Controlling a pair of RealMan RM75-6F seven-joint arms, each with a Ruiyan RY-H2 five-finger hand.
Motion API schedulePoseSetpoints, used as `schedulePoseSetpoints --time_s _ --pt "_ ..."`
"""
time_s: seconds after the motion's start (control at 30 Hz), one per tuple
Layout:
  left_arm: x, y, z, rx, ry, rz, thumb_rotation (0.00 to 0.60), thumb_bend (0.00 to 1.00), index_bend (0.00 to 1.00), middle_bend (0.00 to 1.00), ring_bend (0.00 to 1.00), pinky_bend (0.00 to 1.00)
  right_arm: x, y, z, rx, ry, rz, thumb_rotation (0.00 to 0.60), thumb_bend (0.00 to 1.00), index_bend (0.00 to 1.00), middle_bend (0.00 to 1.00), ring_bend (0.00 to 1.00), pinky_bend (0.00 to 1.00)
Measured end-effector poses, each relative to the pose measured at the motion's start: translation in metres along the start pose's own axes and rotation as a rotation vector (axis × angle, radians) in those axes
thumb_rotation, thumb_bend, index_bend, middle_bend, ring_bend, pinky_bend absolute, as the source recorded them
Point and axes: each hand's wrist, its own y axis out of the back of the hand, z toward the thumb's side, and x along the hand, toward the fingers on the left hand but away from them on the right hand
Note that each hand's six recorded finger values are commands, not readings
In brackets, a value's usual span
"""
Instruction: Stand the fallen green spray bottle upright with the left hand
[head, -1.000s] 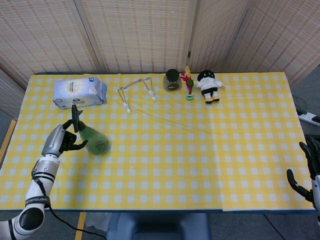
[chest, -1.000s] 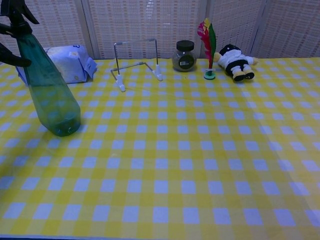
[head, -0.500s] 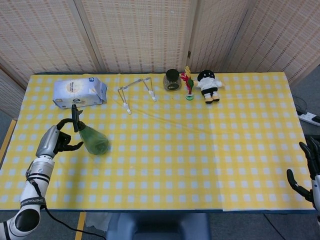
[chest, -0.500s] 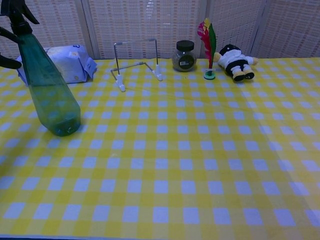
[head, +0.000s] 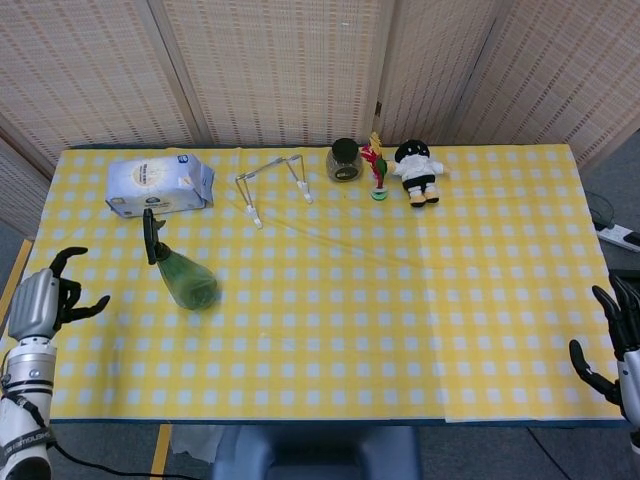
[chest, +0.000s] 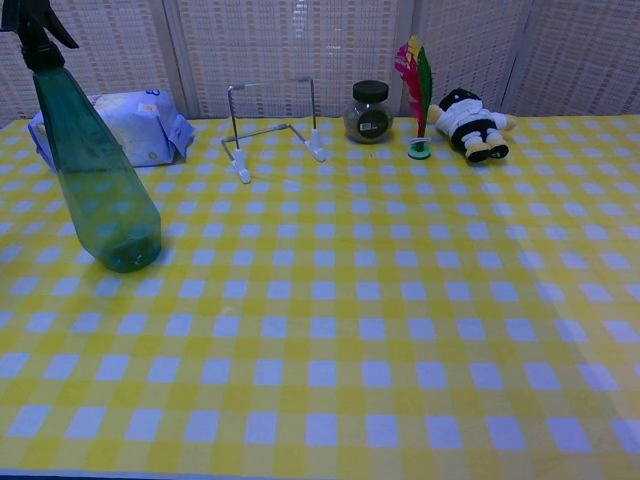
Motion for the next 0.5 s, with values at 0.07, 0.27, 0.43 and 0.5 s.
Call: schedulePoseSetpoints --time_s 0.07,0.27,0.43,0.5 --pt "-0.013 0.003 -0.010 0.051 -0.036 0.031 0.600 0.23 0.28 0.42 0.30 0.35 -0.001 -0.004 0.001 0.015 0.000 0.004 0.600 0.46 0.00 0.00 0.00 0.00" --pt "-0.073 -0.009 -0.065 0.260 -0.075 -0.004 0.600 0.17 0.12 0.10 0.01 0.00 -0.006 -0.023 0.002 0.049 -0.015 0.049 0.600 0.46 0.00 0.00 0.00 0.00" --pt "-0.091 -0.009 -0.065 0.334 -0.106 -0.020 0.600 0.15 0.08 0.05 0.00 0.00 -0.012 -0.041 0.006 0.066 -0.007 0.099 0.600 0.46 0.00 0.00 0.00 0.00" --pt "-0.095 -0.009 -0.064 0.365 -0.120 -0.019 0.600 0.15 0.07 0.04 0.00 0.00 -0.012 -0.043 0.007 0.064 0.000 0.105 0.600 0.46 0.00 0.00 0.00 0.00"
